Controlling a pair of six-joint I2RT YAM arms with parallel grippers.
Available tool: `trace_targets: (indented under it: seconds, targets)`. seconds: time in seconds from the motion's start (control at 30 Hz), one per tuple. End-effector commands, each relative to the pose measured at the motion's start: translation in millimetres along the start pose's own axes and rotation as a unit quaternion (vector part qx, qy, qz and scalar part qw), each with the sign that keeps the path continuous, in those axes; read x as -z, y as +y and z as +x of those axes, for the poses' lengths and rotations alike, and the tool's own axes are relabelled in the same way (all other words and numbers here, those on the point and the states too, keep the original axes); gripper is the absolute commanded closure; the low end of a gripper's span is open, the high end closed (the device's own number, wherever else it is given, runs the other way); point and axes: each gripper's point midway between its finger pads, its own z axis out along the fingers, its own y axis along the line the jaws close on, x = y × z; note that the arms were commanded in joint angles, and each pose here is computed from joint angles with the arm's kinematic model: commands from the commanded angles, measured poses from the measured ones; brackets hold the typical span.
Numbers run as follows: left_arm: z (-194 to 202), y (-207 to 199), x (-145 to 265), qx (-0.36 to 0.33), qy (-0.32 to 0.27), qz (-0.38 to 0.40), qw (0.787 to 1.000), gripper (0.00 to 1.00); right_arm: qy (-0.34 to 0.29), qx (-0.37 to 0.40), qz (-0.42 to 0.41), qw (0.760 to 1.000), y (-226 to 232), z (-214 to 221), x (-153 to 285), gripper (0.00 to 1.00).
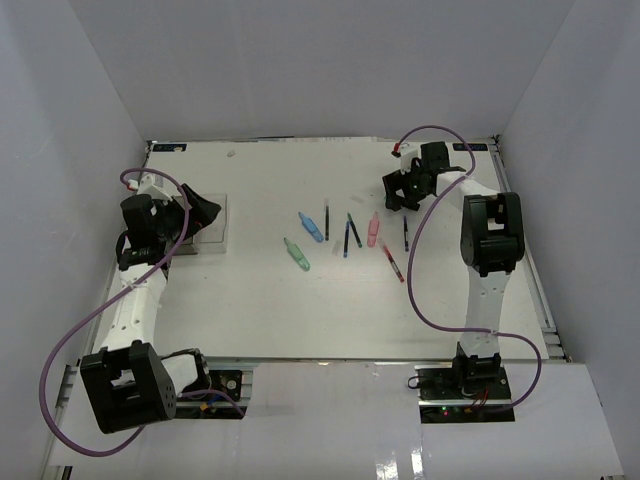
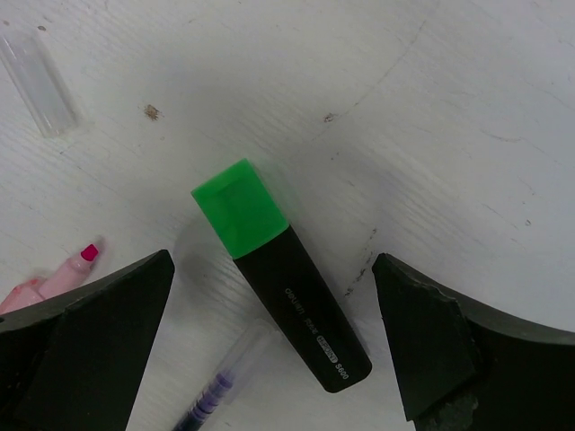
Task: Sort the stationery into containers
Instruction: Pick up the pen from the center of the board.
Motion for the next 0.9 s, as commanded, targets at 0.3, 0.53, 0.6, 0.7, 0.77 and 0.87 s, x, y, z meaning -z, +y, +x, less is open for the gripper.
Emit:
trace_targets:
  seconds: [0.3,0.53,0.6,0.7,0.77,0.87]
  targets:
    - [-7,-12,5,0.002,-0.006,0.018,1.000,0.02,0.028,0.021,0.038,0.999,-17,14,-11,0.25]
    - [-7,-12,5,0.004,-0.005,0.018,1.000,0.02,0.035,0.013,0.068,0.997,-31,16,-18,0.51]
    - [-8,-12,5,0.003,-0.006,0.017,1.000,0.02,0.036,0.009,0.075,0.997,-34,18,-17,0.56]
    - [-7,-12,5,0.006,-0.006,0.017,1.000,0.02,0.037,0.005,0.095,0.995,-42,17,-12,0.65]
    - [-8,-13,5,0.007,-0.006,0.018,1.000,0.02,0.033,0.003,0.116,0.993,-51,11,-5,0.71]
    - [-7,-15,5,0.011,-0.003,0.022,1.000,0.02,0.012,0.001,0.141,0.990,-58,-6,11,0.77]
